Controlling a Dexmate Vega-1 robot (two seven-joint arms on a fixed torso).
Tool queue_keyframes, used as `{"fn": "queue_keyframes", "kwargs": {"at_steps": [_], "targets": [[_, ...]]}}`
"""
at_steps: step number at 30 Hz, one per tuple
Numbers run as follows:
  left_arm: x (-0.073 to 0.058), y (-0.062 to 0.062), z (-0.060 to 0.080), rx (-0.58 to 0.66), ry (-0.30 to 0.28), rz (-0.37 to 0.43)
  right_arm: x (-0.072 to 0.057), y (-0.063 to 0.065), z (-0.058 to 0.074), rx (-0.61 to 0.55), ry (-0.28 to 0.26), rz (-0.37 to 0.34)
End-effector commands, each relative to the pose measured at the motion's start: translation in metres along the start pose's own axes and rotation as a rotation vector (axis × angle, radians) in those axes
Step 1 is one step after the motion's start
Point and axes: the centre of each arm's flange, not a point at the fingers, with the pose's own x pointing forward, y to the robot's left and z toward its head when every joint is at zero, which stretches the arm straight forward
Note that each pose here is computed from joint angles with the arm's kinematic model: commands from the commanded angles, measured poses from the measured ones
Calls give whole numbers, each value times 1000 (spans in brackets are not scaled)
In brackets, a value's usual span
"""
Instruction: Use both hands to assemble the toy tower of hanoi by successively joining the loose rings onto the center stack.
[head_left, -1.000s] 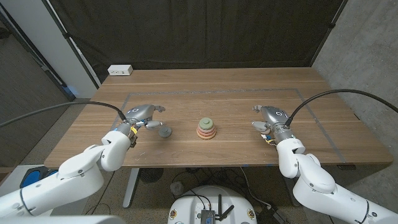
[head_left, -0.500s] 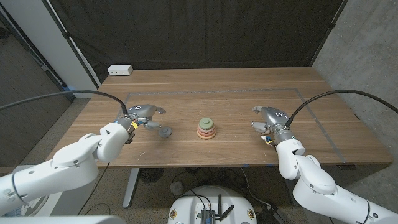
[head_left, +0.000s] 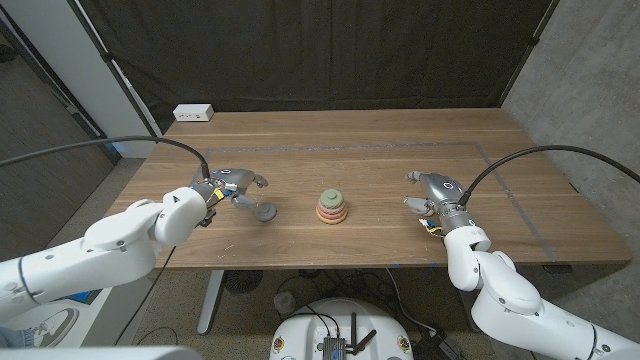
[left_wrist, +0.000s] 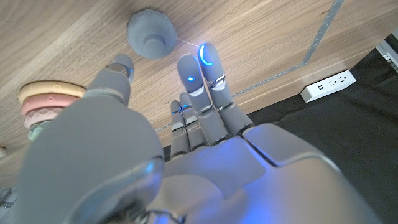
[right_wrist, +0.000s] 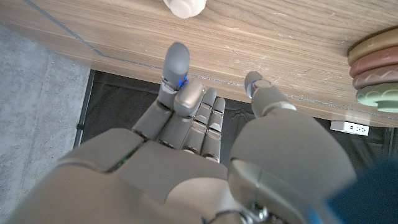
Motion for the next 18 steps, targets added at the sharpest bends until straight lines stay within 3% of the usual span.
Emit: {"fn": "queue_keyframes", "kwargs": {"at_steps": [1, 18], "targets": [[15, -1, -4, 43, -9, -72, -1, 0, 0, 7, 2, -1], [25, -15, -5, 80, -30, -92, -1, 0, 1, 2, 6, 4]]}}
